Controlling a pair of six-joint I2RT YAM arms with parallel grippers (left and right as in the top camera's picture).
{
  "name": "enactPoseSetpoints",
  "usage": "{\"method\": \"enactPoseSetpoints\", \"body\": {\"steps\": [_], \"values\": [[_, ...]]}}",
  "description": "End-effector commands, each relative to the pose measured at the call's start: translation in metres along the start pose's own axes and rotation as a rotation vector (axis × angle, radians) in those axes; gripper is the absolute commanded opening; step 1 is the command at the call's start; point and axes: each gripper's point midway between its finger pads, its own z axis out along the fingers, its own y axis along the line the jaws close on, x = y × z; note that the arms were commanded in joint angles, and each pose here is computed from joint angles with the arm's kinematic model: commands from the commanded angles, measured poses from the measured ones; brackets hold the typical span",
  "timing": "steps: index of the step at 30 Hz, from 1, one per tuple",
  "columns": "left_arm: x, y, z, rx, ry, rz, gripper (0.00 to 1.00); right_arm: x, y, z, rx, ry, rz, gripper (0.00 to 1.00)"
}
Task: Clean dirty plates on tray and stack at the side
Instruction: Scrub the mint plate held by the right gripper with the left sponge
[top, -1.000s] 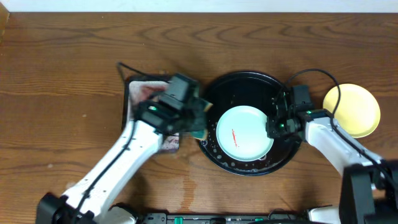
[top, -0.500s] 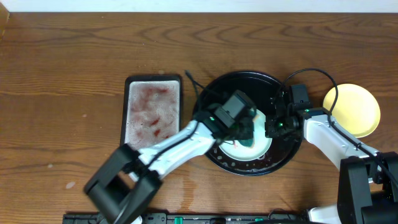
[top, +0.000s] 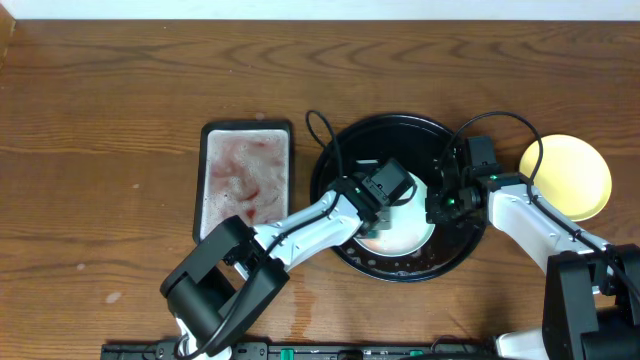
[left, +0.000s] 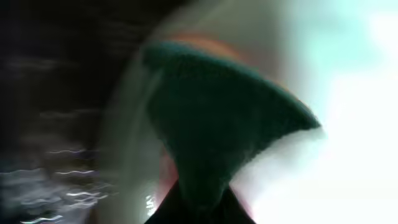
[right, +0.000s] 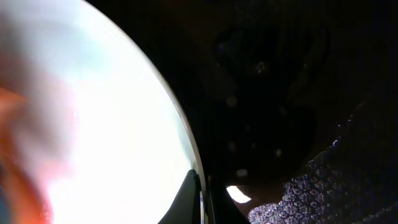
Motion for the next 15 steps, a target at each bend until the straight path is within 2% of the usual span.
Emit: {"method": "enactPoseSetpoints", "body": {"steps": [1,5,7,11,15], "values": [[-0.021,0.08,0.008,-0.383,-0.148,0.129,0.08,0.007,-0.005,0.007,0.034,0.032,0.001,0.01],[-0.022,0.083,0.005,-0.403,-0.141,0.181,0.07,0.008,-0.006,0.007,0.039,0.034,-0.003,0.01],[-0.018,0.073,0.01,-0.346,-0.119,0.168,0.07,0.009,-0.006,0.007,0.04,0.039,-0.002,0.01],[0.004,0.01,0.023,-0.009,0.024,0.109,0.08,0.011,-0.009,0.007,0.057,0.047,0.0,0.01],[0.014,-0.062,0.012,0.354,0.142,-0.011,0.07,0.011,-0.01,0.007,0.06,0.046,0.0,0.01]]}}
